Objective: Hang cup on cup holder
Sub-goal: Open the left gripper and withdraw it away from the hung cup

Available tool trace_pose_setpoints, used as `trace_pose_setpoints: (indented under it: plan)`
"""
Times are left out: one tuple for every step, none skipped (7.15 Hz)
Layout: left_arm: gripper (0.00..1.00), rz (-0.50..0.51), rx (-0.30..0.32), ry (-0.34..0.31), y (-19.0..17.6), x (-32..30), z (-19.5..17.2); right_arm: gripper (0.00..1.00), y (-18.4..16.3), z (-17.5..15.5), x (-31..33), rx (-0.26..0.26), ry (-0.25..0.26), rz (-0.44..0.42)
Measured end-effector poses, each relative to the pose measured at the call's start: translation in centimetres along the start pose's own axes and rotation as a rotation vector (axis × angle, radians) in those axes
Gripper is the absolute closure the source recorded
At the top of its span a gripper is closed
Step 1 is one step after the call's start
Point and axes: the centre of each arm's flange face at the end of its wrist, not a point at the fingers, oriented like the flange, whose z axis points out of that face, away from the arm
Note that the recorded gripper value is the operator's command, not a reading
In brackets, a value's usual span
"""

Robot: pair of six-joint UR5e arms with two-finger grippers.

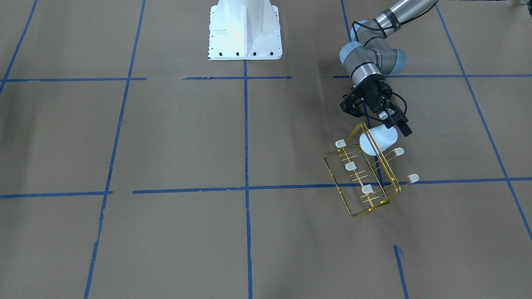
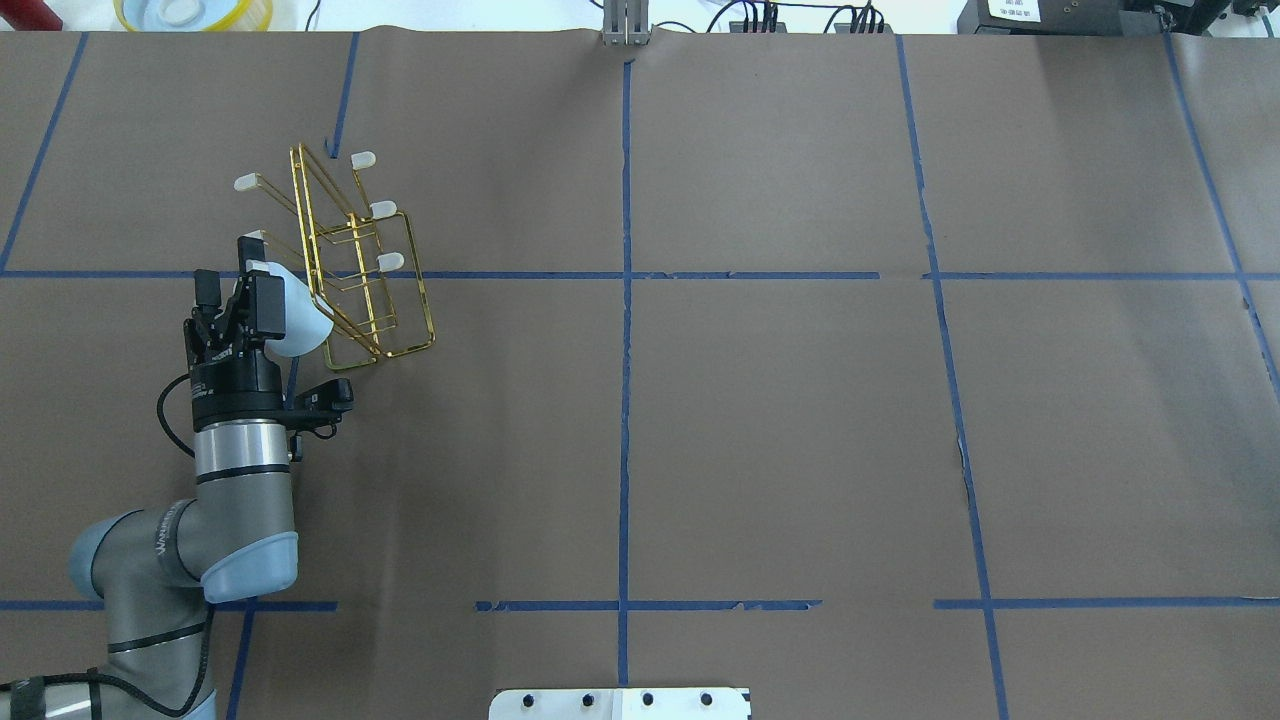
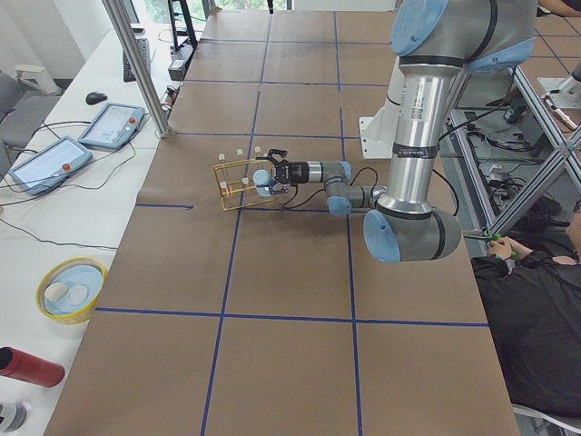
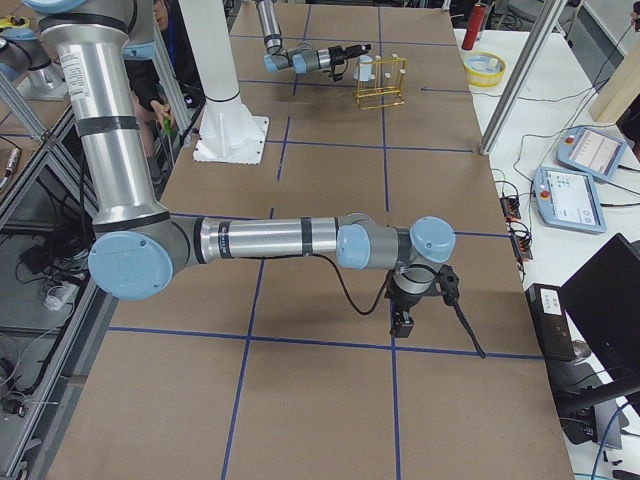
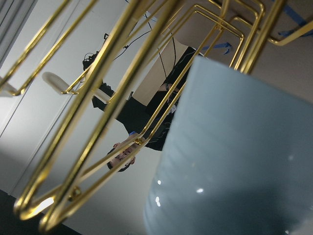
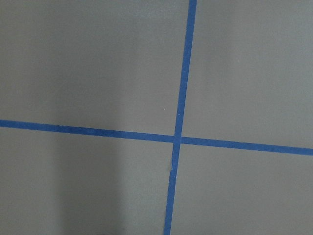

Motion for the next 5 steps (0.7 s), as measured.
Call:
trace_pose_setpoints:
  plan:
    - [0.0, -0.06, 0.021, 0.011, 2.9, 0.2, -0.1, 0.0, 0.0, 0.0, 0.0, 0.0, 0.0, 0.0]
    - [0.0, -0.132, 0.046, 0.025, 5.7, 0.3, -0.3, 0.0, 0.0, 0.0, 0.0, 0.0, 0.0, 0.0]
    - [0.0, -0.23, 0.079, 0.048, 8.1, 0.3, -0.4, 0.0, 0.0, 0.0, 0.0, 0.0, 0.0, 0.0]
    - [0.0, -0.342, 0.115, 0.074, 9.8, 0.5, -0.6, 0.0, 0.0, 0.0, 0.0, 0.0, 0.0, 0.0]
    - [0.0, -0.481, 0.158, 0.109, 11.1, 0.8, -0.8, 0.0, 0.0, 0.0, 0.0, 0.0, 0.0, 0.0]
